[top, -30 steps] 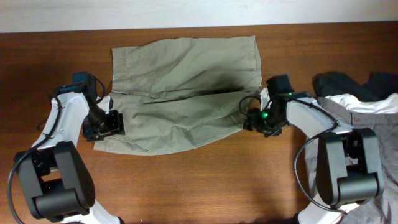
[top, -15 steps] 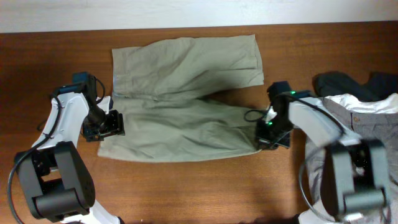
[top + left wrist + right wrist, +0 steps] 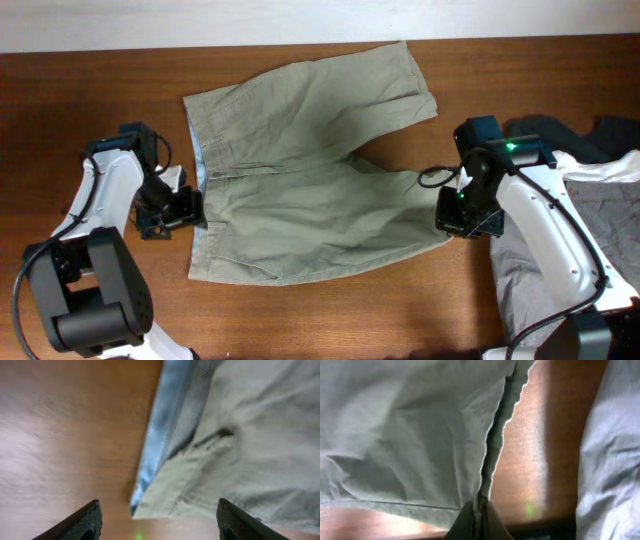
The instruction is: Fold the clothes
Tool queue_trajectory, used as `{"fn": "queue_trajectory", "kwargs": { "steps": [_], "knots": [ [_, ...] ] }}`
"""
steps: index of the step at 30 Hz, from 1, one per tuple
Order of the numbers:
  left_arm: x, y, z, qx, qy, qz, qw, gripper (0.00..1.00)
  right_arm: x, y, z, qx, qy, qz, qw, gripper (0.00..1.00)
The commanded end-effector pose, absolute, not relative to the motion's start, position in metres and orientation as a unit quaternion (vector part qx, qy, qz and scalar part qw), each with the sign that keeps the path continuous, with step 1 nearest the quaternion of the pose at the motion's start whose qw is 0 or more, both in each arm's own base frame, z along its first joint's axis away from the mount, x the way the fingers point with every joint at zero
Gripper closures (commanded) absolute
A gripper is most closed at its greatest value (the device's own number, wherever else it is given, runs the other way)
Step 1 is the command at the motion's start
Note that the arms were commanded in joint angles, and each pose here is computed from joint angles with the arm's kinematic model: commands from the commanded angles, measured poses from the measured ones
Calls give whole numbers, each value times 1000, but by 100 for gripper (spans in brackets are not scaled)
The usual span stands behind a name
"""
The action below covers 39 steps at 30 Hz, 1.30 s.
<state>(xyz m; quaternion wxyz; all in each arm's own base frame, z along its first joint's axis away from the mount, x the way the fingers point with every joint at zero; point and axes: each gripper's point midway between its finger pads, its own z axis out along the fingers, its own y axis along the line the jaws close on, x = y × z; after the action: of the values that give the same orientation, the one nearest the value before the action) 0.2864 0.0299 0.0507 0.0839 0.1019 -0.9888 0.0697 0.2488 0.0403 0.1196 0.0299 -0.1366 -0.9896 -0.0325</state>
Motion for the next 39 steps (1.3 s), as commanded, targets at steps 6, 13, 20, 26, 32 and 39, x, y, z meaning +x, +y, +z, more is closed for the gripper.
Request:
{"fn": "queue_trajectory", "kwargs": {
  "steps": [6, 13, 20, 26, 32, 39],
  "knots": [
    [228, 15, 9, 130, -975, 89, 156, 31, 262, 37, 121, -135, -990, -28, 1, 96],
    [211, 11, 5, 135, -970, 90, 182, 91, 267, 37, 121, -134, -991, -30, -8, 96],
    [222, 17, 31, 162, -962, 120, 182, 100, 281, 25, 128, -139, -989, -7, -42, 96],
    [249, 22, 122, 181, -964, 195, 23, 100, 312, 11, 268, -146, -968, -12, -206, 96],
    [225, 29, 181, 175, -971, 131, -97, 100, 317, 12, 365, -145, -934, -40, -325, 96],
    [241, 50, 188, 197, -965, 83, -150, 100, 378, 17, 359, -153, -920, -54, -358, 96]
  ]
}}
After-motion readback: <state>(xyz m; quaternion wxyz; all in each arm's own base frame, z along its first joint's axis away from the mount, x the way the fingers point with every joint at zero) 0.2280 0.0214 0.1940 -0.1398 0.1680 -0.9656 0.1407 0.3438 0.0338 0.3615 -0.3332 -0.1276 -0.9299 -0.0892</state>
